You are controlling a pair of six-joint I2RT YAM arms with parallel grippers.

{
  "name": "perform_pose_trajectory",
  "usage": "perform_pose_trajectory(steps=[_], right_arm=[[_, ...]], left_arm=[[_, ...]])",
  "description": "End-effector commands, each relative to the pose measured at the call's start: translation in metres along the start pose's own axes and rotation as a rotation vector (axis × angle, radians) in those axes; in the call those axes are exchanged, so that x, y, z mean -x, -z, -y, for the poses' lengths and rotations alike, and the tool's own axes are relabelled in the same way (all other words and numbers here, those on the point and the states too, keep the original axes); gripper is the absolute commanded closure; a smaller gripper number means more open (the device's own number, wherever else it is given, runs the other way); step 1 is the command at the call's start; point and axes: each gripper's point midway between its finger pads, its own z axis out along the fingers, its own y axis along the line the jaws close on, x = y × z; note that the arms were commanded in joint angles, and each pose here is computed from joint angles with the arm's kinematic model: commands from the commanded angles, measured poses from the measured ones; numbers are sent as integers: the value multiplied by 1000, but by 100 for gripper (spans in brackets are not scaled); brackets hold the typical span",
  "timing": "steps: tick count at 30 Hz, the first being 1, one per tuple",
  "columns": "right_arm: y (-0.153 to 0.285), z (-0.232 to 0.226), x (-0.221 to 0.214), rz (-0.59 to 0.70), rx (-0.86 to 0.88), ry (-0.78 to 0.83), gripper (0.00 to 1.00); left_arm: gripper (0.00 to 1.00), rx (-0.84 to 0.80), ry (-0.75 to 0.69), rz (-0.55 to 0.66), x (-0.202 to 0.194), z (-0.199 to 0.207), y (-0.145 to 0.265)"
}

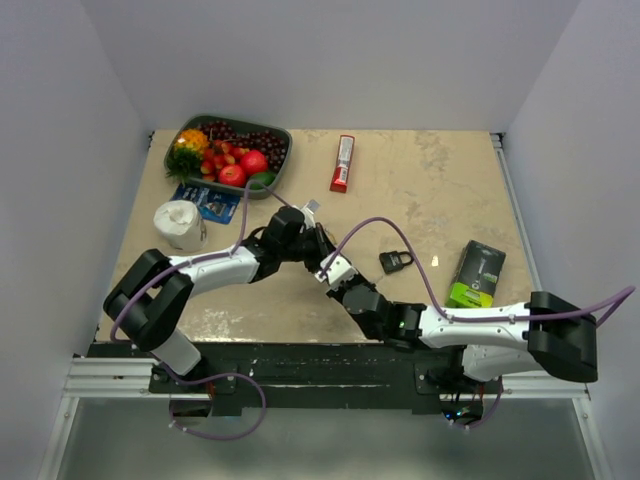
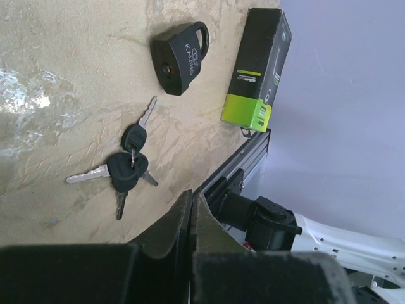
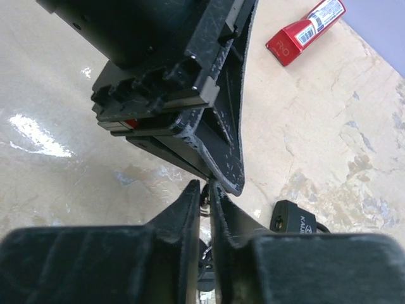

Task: Unlock with the key

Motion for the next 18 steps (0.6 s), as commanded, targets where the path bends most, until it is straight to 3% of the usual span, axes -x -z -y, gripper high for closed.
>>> perform_pose_trajectory(steps=[1, 2, 8, 9, 12, 18], right_arm=[[5, 17, 32, 67, -55, -151, 79], [6, 18, 36, 75, -44, -173, 67], [2, 40, 60, 96, 112, -348, 43], [5, 27, 65, 100, 236, -367, 41], [6, 28, 79, 120, 393, -469, 35], [16, 28, 106, 173, 583, -618, 32]], left_arm=[[100, -22, -64, 21, 9, 0, 16], [100, -35, -101, 48, 18, 2, 21], [100, -161, -220, 155, 41, 19, 49], [100, -167, -233, 157, 43, 20, 51], [100, -199, -297, 166, 45, 25, 57], [100, -341, -554, 251, 44, 54, 79]])
